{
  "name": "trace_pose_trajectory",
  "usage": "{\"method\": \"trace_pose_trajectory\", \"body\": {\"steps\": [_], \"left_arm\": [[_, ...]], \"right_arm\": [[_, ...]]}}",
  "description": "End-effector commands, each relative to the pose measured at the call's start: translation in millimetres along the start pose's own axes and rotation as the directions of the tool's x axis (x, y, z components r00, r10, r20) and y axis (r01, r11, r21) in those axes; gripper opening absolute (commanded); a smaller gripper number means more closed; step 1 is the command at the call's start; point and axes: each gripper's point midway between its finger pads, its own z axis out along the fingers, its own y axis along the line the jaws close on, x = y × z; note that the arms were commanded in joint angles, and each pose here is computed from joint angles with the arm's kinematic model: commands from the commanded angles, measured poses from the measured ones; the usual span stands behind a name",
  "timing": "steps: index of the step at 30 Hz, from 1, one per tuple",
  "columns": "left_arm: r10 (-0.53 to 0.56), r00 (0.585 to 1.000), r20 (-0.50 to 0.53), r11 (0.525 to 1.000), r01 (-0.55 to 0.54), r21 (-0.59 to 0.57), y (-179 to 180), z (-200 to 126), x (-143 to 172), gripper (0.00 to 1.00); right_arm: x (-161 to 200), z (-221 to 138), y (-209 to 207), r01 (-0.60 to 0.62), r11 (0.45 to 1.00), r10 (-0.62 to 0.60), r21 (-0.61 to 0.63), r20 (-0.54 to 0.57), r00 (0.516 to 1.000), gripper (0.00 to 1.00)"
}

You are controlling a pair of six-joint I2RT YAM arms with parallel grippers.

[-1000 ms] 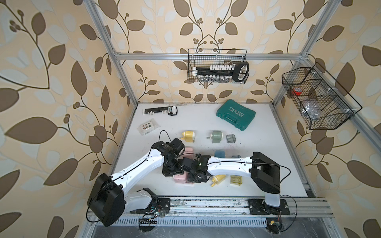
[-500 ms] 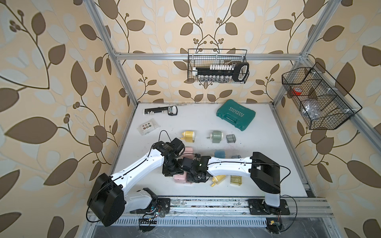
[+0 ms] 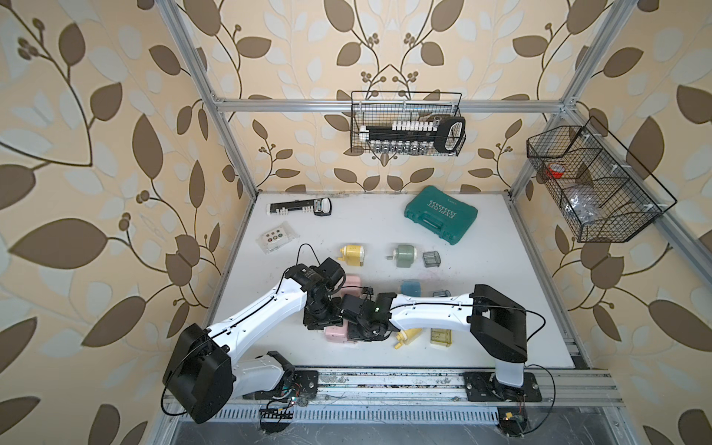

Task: Put the tray back into the pencil sharpener
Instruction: Close the container of the pencil sharpener.

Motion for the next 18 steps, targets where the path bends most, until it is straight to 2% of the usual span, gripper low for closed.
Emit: {"method": "trace_pose_trajectory", "body": {"steps": [1,10,18], "left_arm": [[0.013,0.999,-0.049,1.0,-0.014,-0.027,4,11,8,0.56],[0.014,0.999,-0.049,1.0,-0.015,-0.026,4,10,8,0.56],[0.012,0.999,-0.052,1.0,-0.013,-0.028,4,11,8,0.56]], "right_arm": [[1,-8,16,0.014,0.997,-0.015,-0.082,-0.013,1.0,0.01],[-2,-17,21,0.016,0.993,-0.015,-0.114,0.004,1.0,0.03],[-9,-43,17,0.04,0.992,-0.034,-0.118,0.052,0.998,0.14]]}}
